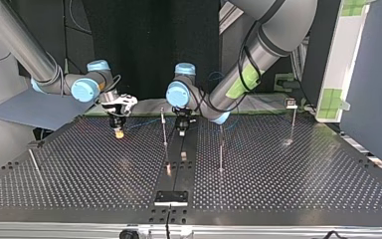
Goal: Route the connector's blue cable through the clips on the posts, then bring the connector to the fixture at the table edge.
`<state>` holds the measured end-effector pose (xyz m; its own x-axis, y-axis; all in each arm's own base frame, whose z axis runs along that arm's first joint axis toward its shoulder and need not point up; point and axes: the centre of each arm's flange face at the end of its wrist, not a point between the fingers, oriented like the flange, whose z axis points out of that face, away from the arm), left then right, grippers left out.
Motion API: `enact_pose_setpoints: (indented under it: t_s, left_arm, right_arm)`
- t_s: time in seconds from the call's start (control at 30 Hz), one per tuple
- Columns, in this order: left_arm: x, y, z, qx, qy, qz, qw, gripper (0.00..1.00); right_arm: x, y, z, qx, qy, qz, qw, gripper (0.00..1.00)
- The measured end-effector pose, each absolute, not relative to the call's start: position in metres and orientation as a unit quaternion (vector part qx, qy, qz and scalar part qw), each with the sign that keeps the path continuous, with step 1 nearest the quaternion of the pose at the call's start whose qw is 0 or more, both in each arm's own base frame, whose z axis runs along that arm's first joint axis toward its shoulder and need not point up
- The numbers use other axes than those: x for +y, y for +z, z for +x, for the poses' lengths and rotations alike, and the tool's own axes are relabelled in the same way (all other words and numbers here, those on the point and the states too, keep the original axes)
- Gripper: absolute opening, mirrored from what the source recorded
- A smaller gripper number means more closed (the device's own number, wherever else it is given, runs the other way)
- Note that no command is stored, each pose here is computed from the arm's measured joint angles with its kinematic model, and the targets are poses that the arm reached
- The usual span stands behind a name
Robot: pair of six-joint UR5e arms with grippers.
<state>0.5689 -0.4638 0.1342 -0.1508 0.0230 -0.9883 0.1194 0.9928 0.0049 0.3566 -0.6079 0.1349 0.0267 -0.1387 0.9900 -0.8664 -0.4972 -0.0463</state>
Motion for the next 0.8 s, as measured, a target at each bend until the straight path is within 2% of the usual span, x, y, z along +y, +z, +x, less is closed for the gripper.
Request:
enact_pose_setpoints:
  t_s: [0.23, 0.3, 0.37, 0.4, 0.43, 0.47, 0.5, 0.57, 0.6, 0.63, 0.8]
  left_arm:
    - [-0.463, 0.135, 0.572, 0.754, -0.037, 0.046, 0.655, 0.0]
    - [-0.463, 0.135, 0.572, 0.753, -0.037, 0.046, 0.656, 0.04]
    - [-0.463, 0.135, 0.572, 0.752, -0.037, 0.045, 0.657, 0.36]
    - [-0.463, 0.136, 0.573, 0.751, -0.038, 0.045, 0.658, 0.36]
    - [-0.464, 0.136, 0.573, 0.75, -0.038, 0.045, 0.658, 0.5]
    - [-0.465, 0.136, 0.573, 0.749, -0.039, 0.046, 0.66, 0.69]
    - [-0.466, 0.137, 0.572, 0.748, -0.04, 0.047, 0.661, 0.69]
    - [-0.468, 0.137, 0.572, 0.746, -0.042, 0.049, 0.663, 0.93]
    - [-0.47, 0.137, 0.571, 0.745, -0.043, 0.052, 0.664, 0.93]
    - [-0.471, 0.137, 0.57, 0.744, -0.045, 0.055, 0.664, 1.0]
    - [-0.475, 0.137, 0.567, 0.746, -0.051, 0.067, 0.66, 1.0]
  right_arm:
    - [-0.608, 0.134, 0.358, -0.386, 0.581, 0.646, 0.309, 0.0]
    - [-0.607, 0.134, 0.359, -0.386, 0.581, 0.647, 0.308, 0.0]
    - [-0.607, 0.133, 0.36, -0.385, 0.581, 0.648, 0.307, 0.0]
    - [-0.606, 0.133, 0.36, -0.385, 0.581, 0.648, 0.306, 0.0]
    - [-0.606, 0.133, 0.36, -0.385, 0.581, 0.649, 0.306, 0.0]
    - [-0.606, 0.133, 0.361, -0.385, 0.581, 0.649, 0.306, 0.0]
    - [-0.605, 0.133, 0.361, -0.384, 0.581, 0.649, 0.306, 0.0]
    - [-0.604, 0.132, 0.362, -0.384, 0.58, 0.65, 0.305, 0.0]
    - [-0.604, 0.132, 0.362, -0.384, 0.58, 0.651, 0.305, 0.0]
    - [-0.604, 0.132, 0.362, -0.384, 0.58, 0.651, 0.305, 0.0]
    - [-0.603, 0.131, 0.363, -0.385, 0.578, 0.653, 0.303, 0.0]
